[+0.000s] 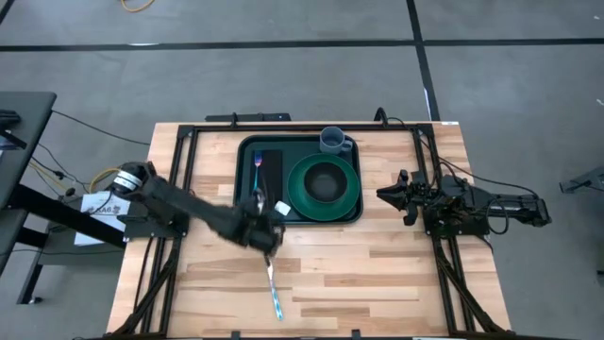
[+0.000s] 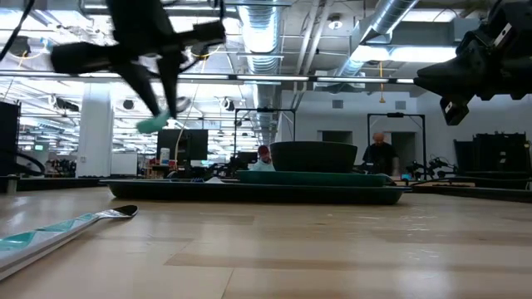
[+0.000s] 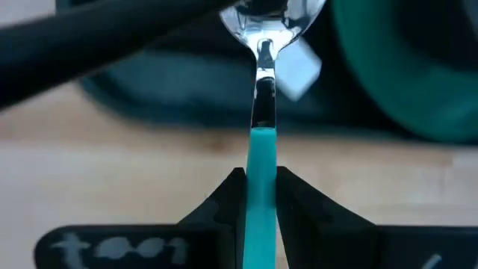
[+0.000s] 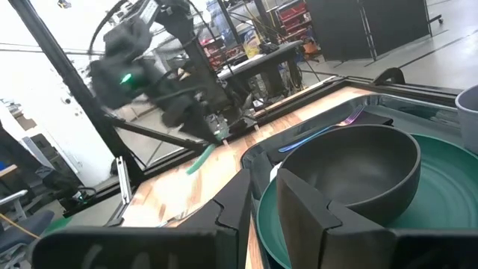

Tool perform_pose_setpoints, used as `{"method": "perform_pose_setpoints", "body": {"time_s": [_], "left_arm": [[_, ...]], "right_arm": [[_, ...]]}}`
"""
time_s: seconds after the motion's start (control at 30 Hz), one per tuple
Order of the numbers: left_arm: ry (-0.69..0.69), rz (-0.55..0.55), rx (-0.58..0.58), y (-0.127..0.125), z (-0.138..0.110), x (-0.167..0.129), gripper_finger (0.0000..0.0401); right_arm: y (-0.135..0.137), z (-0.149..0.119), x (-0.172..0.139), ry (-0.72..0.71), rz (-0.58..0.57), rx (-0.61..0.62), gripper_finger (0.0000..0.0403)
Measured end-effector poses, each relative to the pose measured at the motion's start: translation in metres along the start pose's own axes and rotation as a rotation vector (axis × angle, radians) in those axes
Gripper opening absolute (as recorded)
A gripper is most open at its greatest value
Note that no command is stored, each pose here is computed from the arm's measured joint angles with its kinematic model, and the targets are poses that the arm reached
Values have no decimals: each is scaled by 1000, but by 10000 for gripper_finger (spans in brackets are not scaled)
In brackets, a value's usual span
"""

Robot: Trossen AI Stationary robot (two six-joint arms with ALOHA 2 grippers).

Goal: Set up tray
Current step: Put the light blue spoon beside the blue fork on top of the black towel on the black serving tray

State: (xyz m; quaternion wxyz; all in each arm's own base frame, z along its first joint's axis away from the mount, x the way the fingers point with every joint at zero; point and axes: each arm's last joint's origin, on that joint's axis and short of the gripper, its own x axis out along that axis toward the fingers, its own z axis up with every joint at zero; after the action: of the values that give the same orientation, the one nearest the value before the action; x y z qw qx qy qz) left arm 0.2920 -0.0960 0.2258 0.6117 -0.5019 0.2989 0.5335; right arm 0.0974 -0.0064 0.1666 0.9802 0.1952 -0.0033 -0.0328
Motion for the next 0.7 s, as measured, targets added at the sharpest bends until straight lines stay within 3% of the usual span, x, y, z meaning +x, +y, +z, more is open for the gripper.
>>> {"method": "perform_pose_setpoints", "body": {"time_s": [0.2,0.37,0.7], "left_arm": [[-37,59,72,-16,61,17,39],[9,123,129,-21,113,37,40],[29,79,118,-23,190,64,40]], "right_arm": [[0,0,0,0,0,0,59],[0,0,0,0,0,0,59],[0,0,0,0,0,0,59]]}}
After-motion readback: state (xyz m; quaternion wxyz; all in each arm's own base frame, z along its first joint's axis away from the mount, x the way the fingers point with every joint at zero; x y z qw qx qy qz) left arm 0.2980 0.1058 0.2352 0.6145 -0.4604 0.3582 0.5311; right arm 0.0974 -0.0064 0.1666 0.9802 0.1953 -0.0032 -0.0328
